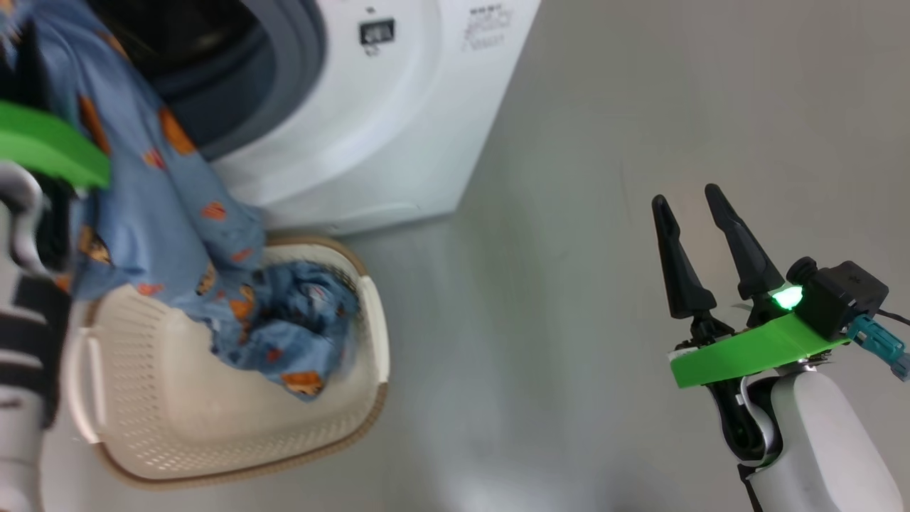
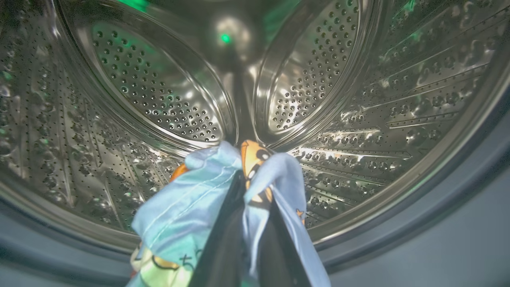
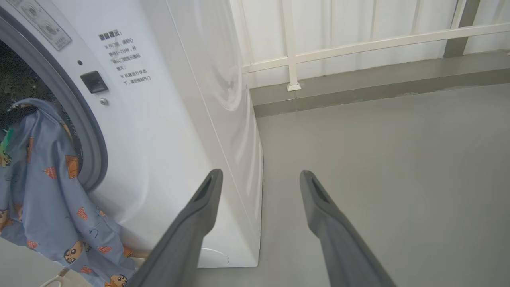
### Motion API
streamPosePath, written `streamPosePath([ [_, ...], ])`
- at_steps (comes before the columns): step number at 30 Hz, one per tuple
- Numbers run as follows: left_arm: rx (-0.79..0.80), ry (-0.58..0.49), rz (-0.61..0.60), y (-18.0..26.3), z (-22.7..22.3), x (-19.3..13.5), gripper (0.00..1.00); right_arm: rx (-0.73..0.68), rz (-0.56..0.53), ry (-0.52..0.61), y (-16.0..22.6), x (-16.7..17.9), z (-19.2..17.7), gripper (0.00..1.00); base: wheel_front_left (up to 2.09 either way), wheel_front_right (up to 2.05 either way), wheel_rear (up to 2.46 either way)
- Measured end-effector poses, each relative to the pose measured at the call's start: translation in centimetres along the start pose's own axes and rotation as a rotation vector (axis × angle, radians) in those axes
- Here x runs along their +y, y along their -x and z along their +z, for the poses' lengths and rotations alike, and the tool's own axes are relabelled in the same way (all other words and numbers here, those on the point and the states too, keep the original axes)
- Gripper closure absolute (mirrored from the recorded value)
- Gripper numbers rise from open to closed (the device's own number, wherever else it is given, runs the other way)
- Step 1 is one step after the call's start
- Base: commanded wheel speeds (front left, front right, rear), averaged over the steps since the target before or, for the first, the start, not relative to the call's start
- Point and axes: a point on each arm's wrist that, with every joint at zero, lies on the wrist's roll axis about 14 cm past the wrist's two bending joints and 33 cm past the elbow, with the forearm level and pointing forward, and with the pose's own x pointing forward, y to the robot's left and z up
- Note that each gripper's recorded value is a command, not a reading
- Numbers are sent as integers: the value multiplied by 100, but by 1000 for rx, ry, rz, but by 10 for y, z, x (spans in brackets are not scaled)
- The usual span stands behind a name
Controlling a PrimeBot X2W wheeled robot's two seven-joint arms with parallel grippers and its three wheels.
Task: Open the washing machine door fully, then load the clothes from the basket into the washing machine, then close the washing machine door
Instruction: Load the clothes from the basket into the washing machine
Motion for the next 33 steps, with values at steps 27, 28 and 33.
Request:
streamPosePath([
  [27,-151,55,43,-108,-8,3,0,136,-149,30,7,-46,-55,0,0,0,0],
  [28,-104,64,55,-106,-23,5,0,135,-145,27,6,-44,-55,0,0,0,0],
  [33,20,41,60,-96,-56,12,0,121,-119,15,-4,-36,-55,0,0,0,0],
])
